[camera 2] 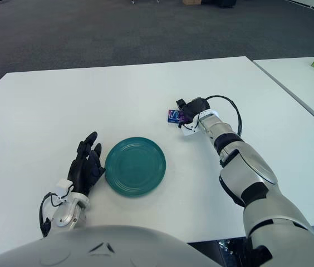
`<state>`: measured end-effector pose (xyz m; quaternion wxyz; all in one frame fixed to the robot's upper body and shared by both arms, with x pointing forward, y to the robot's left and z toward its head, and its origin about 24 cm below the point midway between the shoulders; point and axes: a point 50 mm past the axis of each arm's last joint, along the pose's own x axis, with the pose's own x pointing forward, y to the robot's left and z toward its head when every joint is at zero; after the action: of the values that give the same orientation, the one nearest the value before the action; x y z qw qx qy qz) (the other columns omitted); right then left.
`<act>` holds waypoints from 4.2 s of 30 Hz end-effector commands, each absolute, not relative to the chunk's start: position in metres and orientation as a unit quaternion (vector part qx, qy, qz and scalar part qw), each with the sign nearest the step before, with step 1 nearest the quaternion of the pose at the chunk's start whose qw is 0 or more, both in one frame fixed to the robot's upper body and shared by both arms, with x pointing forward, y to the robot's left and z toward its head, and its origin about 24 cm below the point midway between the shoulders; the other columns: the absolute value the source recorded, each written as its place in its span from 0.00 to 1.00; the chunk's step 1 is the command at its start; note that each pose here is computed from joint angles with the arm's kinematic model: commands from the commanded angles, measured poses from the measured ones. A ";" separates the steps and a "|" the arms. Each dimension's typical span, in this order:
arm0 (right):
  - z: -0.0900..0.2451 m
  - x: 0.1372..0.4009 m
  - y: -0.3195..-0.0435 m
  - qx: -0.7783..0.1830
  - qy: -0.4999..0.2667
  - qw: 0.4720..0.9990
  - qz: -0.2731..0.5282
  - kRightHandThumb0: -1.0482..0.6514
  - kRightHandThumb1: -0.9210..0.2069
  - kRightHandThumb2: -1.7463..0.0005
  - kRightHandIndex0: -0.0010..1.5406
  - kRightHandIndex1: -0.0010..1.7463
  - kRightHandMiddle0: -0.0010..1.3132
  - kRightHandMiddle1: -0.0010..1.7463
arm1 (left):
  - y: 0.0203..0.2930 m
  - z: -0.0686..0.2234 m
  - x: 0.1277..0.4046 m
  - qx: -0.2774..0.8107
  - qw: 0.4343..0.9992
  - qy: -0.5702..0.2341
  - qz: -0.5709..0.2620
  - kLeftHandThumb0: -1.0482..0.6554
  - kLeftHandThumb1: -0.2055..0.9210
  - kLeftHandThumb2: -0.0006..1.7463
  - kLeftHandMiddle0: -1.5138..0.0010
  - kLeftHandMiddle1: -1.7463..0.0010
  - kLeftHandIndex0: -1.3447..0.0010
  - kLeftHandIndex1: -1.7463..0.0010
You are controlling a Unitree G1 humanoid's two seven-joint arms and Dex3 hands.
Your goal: Put the gum into the plate.
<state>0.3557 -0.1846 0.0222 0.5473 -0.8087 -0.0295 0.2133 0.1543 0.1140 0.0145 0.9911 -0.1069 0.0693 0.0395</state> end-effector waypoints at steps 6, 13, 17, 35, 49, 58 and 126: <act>0.018 0.354 -0.188 -0.798 -0.011 0.570 0.197 0.39 0.16 0.56 0.40 1.00 0.24 1.00 | 0.120 0.008 0.156 -0.111 0.990 0.071 0.051 0.09 1.00 0.54 0.80 1.00 0.99 0.63; 0.023 0.355 -0.195 -0.791 -0.007 0.582 0.188 0.40 0.15 0.57 0.43 1.00 0.23 1.00 | 0.126 0.001 0.157 -0.104 0.991 0.068 0.056 0.08 1.00 0.53 0.80 1.00 0.98 0.62; 0.025 0.356 -0.199 -0.795 -0.008 0.578 0.186 0.40 0.13 0.59 0.45 1.00 0.22 1.00 | 0.127 -0.002 0.159 -0.107 0.991 0.062 0.057 0.07 1.00 0.53 0.79 0.99 0.98 0.62; 0.035 0.360 -0.204 -0.800 -0.032 0.577 0.164 0.40 0.17 0.56 0.51 1.00 0.24 1.00 | 0.129 -0.009 0.160 -0.112 0.990 0.056 0.061 0.07 1.00 0.52 0.78 0.99 0.98 0.61; 0.083 0.386 -0.192 -0.770 -0.075 0.621 0.126 0.38 0.26 0.47 0.57 1.00 0.29 1.00 | 0.131 -0.010 0.161 -0.122 0.989 0.056 0.063 0.06 1.00 0.52 0.78 1.00 0.98 0.61; 0.117 0.390 -0.172 -0.726 -0.138 0.664 0.114 0.37 0.32 0.42 0.56 1.00 0.33 1.00 | 0.130 -0.012 0.162 -0.113 0.990 0.064 0.057 0.08 1.00 0.53 0.78 1.00 0.98 0.60; 0.145 0.233 -0.063 -0.623 -0.422 0.543 0.373 0.35 0.44 0.33 0.72 1.00 0.40 1.00 | 0.122 -0.013 0.166 -0.156 0.983 0.064 0.072 0.07 1.00 0.52 0.84 0.99 0.98 0.61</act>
<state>0.2345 -0.0620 0.1423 0.5386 -0.6298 -0.4206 0.3692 0.1692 0.1308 -0.0015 0.9885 -0.1360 0.0255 0.0607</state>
